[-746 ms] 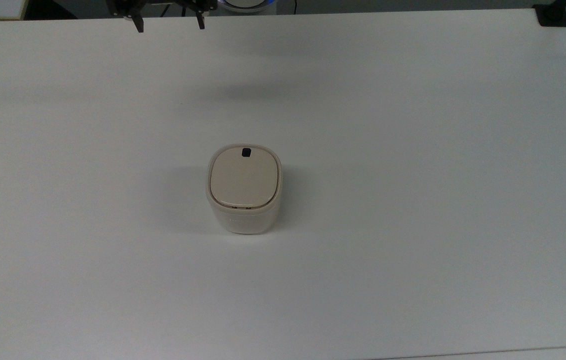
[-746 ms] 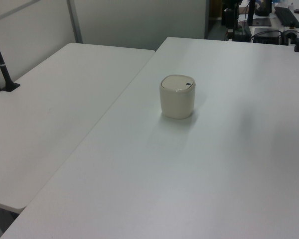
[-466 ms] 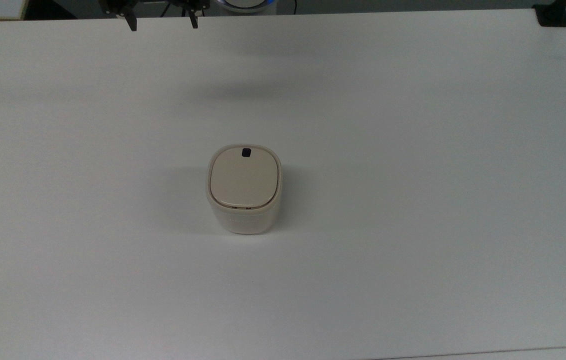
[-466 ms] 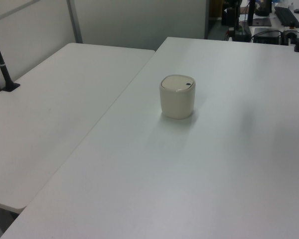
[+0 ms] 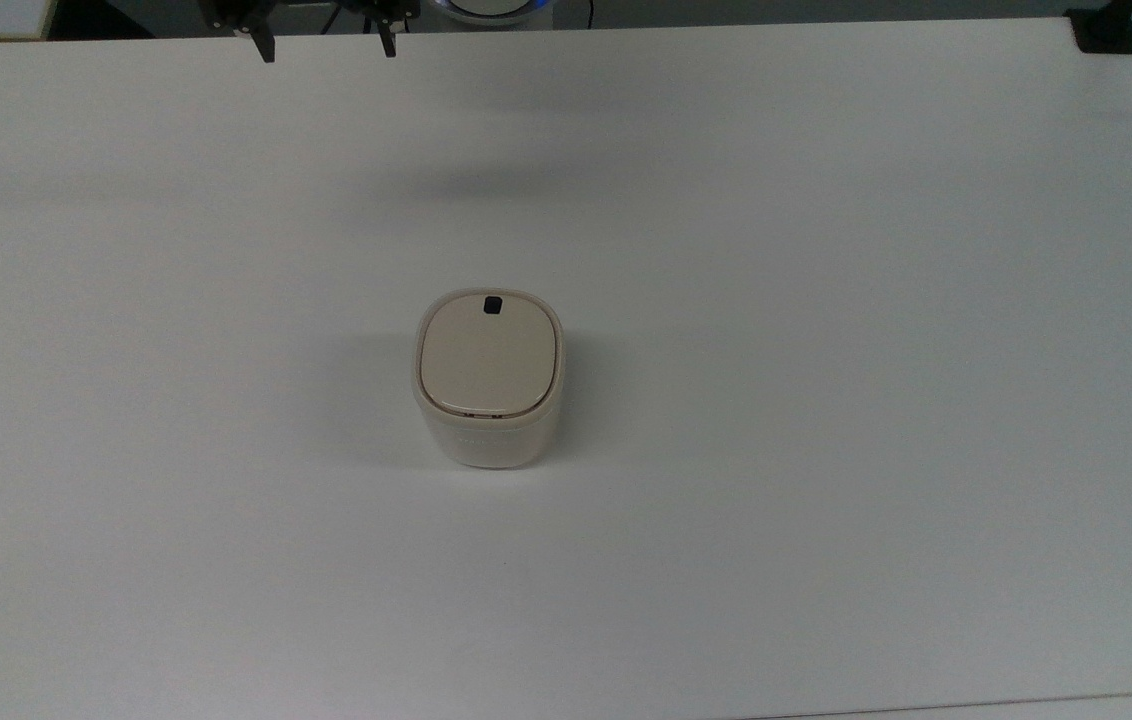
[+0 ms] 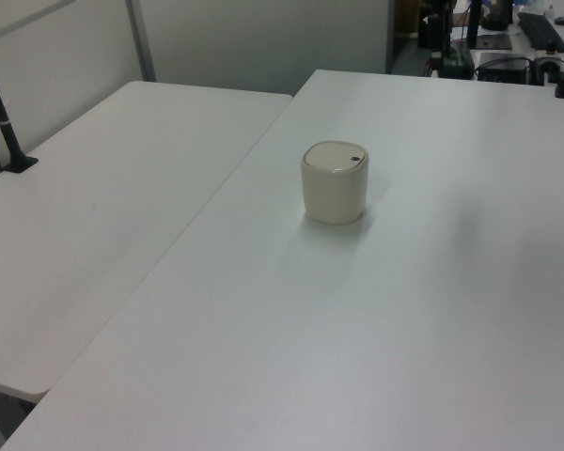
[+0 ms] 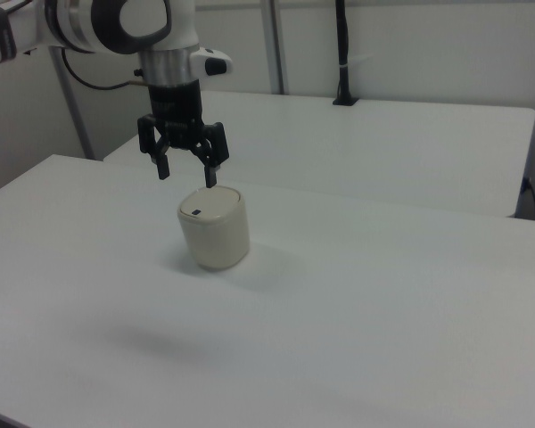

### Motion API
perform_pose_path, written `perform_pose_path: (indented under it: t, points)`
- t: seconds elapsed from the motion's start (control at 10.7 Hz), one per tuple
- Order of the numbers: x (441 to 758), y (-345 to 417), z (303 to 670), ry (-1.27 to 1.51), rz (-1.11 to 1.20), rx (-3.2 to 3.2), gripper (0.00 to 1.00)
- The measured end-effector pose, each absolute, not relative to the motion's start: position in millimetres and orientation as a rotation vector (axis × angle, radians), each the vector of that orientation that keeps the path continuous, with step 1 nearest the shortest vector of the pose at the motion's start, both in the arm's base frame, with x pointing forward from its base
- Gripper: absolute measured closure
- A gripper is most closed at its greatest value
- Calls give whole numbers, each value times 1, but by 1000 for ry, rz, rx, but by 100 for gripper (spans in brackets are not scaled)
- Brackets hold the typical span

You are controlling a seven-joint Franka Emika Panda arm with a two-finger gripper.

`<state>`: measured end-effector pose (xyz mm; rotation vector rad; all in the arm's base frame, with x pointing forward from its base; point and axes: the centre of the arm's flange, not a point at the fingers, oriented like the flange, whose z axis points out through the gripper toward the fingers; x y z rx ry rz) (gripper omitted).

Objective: Open the trash bin

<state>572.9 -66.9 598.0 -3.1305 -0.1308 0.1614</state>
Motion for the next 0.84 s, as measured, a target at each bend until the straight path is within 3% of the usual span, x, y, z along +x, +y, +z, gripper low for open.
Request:
perform_pose_path:
  t: [0.09, 0.19, 0.47, 0.56, 0.65, 0.84]
  points:
    - [573, -67, 598, -131, 161, -3130, 5]
    - [574, -67, 599, -131, 143, -3133, 18]
    - [588, -64, 596, -131, 33, -3118, 68]
    - [597, -64, 590, -130, -8, -3116, 69]
    - [606, -62, 582, -127, -53, -3105, 79]
    - [625, -52, 562, -129, -106, -3073, 88]
